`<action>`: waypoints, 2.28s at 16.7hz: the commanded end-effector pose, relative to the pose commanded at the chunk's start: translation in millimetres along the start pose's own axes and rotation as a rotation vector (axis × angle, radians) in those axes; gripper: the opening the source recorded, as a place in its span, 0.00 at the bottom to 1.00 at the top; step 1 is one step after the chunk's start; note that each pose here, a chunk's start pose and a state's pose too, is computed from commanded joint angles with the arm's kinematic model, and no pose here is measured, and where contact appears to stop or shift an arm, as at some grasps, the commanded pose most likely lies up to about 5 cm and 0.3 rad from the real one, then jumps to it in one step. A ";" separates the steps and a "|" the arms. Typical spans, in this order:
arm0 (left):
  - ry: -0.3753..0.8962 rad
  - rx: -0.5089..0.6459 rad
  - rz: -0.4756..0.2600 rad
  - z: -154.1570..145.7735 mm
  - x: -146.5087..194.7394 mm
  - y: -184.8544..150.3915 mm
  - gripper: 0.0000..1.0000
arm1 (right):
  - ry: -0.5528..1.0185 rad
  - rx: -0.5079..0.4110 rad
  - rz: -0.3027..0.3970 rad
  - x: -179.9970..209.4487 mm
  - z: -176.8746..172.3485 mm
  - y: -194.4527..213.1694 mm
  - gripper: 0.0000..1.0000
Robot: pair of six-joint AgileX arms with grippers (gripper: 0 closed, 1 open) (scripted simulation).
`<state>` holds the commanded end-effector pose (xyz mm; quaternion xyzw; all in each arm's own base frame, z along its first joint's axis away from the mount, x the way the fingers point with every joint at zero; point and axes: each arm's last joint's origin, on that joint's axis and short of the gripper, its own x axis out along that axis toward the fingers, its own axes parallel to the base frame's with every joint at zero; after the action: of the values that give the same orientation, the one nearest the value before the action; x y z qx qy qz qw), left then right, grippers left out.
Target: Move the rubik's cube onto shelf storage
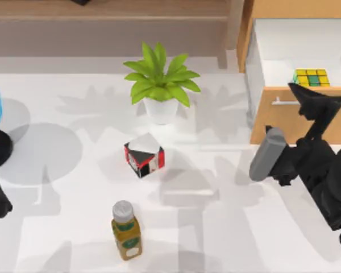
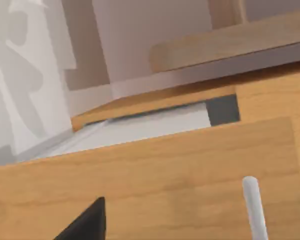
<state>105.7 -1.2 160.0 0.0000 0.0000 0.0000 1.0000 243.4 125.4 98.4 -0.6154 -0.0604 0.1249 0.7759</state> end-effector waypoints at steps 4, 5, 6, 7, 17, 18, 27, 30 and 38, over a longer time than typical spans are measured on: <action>0.000 0.000 0.000 0.0 0.0 0.0 1.00 | -0.146 0.275 0.076 46.6 45.1 -37.0 1.00; 0.000 0.000 0.000 0.0 0.0 0.0 1.00 | -0.165 0.349 0.101 59.1 55.3 -52.3 1.00; 0.000 0.000 0.000 0.0 0.0 0.0 1.00 | -0.174 0.425 0.128 71.0 64.6 -69.7 1.00; 0.000 0.000 0.000 0.0 0.0 0.0 1.00 | -0.171 0.500 0.159 82.5 71.7 -88.6 1.00; 0.000 0.000 0.000 0.0 0.0 0.0 1.00 | 0.455 1.123 0.508 147.4 34.1 -237.1 1.00; 0.000 0.000 0.000 0.0 0.0 0.0 1.00 | 0.563 1.161 0.541 153.2 22.5 -236.7 1.00; 0.000 0.000 0.000 0.0 0.0 0.0 1.00 | 1.321 1.297 0.741 202.0 -73.1 -165.1 1.00; 0.000 0.000 0.000 0.0 0.0 0.0 1.00 | 1.361 1.304 0.747 204.3 -79.3 -159.8 1.00; 0.000 0.000 0.000 0.0 0.0 0.0 1.00 | 1.359 1.305 0.744 202.1 -76.9 -154.0 1.00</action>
<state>105.7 -1.2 160.0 0.0000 0.0000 0.0000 1.0000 475.1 74.7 217.6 0.0084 0.6697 -0.0094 0.7425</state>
